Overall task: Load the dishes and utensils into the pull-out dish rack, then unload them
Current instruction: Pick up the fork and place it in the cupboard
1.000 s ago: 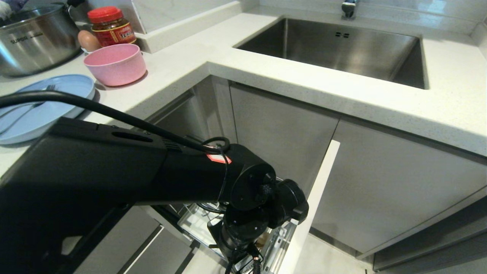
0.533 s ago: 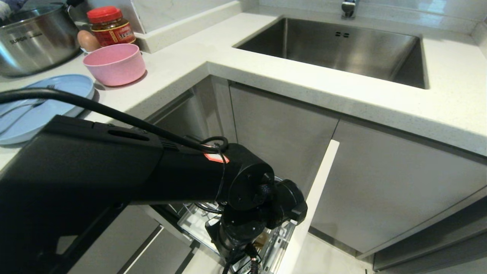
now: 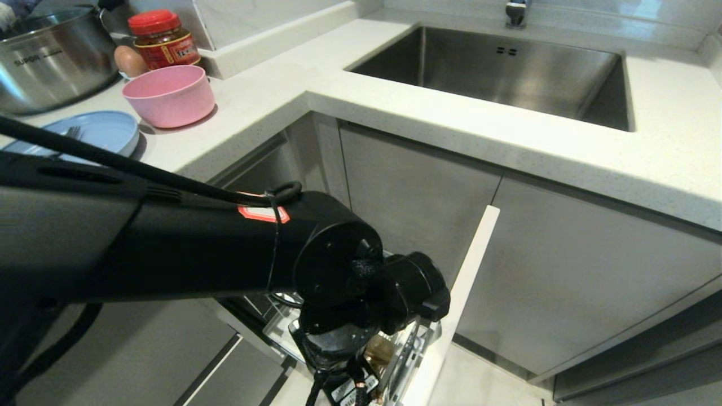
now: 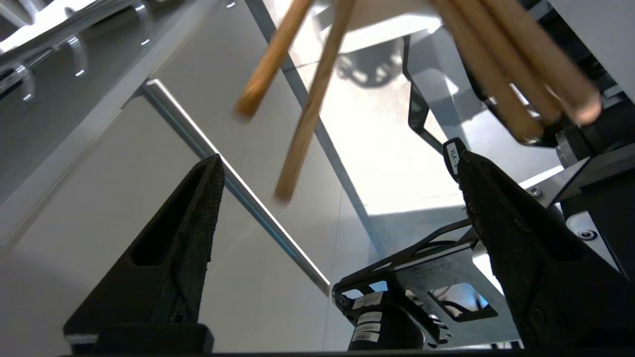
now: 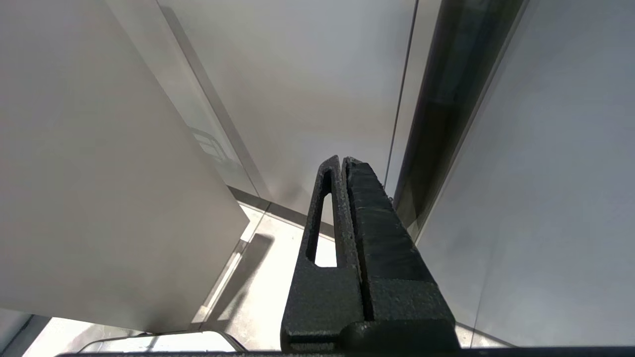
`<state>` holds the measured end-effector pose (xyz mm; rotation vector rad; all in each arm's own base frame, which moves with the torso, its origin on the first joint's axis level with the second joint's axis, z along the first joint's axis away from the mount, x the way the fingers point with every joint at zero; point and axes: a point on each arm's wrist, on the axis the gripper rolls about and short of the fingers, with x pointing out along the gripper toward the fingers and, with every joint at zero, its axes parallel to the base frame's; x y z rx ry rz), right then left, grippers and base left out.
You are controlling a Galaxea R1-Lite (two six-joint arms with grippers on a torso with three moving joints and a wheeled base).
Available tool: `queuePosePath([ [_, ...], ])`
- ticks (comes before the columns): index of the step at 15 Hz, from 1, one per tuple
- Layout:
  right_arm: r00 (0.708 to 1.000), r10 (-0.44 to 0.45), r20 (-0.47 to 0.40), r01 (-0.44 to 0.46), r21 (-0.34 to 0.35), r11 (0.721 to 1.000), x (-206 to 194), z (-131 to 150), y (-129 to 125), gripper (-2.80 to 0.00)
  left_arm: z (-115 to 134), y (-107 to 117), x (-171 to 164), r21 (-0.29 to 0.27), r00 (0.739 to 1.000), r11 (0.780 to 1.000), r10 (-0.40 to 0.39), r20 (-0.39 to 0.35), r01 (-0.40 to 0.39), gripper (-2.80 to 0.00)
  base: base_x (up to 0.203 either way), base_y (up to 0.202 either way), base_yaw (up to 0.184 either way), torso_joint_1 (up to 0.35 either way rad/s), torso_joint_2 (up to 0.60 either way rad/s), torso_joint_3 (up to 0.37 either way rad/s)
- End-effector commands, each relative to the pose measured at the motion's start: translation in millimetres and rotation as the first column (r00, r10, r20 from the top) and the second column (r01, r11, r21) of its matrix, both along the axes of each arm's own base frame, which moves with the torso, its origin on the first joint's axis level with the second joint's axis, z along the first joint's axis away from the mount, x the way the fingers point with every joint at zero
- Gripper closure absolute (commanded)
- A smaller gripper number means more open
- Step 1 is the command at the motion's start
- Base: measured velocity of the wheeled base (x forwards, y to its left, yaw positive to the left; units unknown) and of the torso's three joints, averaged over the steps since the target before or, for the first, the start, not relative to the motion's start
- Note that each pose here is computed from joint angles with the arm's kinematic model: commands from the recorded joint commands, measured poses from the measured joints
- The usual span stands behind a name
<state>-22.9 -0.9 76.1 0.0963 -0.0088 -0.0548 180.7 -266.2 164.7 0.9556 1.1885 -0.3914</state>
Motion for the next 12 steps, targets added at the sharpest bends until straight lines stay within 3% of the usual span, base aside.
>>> queuePosePath([
  [1,1.0,0.0,0.005,0.0,0.0,1.0,-0.3,-0.1,0.0,0.0,21.0,12.8,-7.2,-0.042,0.999,0.999,0.01,0.044,-0.008,-2.8,0.0,0.0,0.0,0.0,0.0,0.0],
  [4,1.0,0.0,0.004,0.0,0.0,1.0,-0.3,0.0,0.0,0.0,39.9,28.2,-15.7,-0.066,0.993,0.998,0.027,0.114,-0.019,-2.8,0.0,0.0,0.0,0.0,0.0,0.0],
  [5,1.0,0.0,0.005,0.0,0.0,1.0,-0.3,0.0,0.0,0.0,45.6,34.7,-18.9,-0.069,0.989,0.997,0.037,0.143,-0.027,0.0,0.0,0.0,0.0,0.0,0.0,0.0],
  [9,1.0,0.0,0.005,0.0,0.0,1.0,-0.3,-0.1,0.0,0.0,74.1,56.5,-28.6,-0.144,0.954,0.986,0.119,0.276,-0.082,0.0,0.0,0.0,0.0,0.0,0.0,0.0],
  [12,1.0,0.0,0.005,0.0,0.0,1.0,-0.3,-0.1,0.0,0.0,90.4,72.7,-28.9,-0.197,0.926,0.974,0.177,0.333,-0.115,0.0,0.0,0.0,0.0,0.0,0.0,0.0],
])
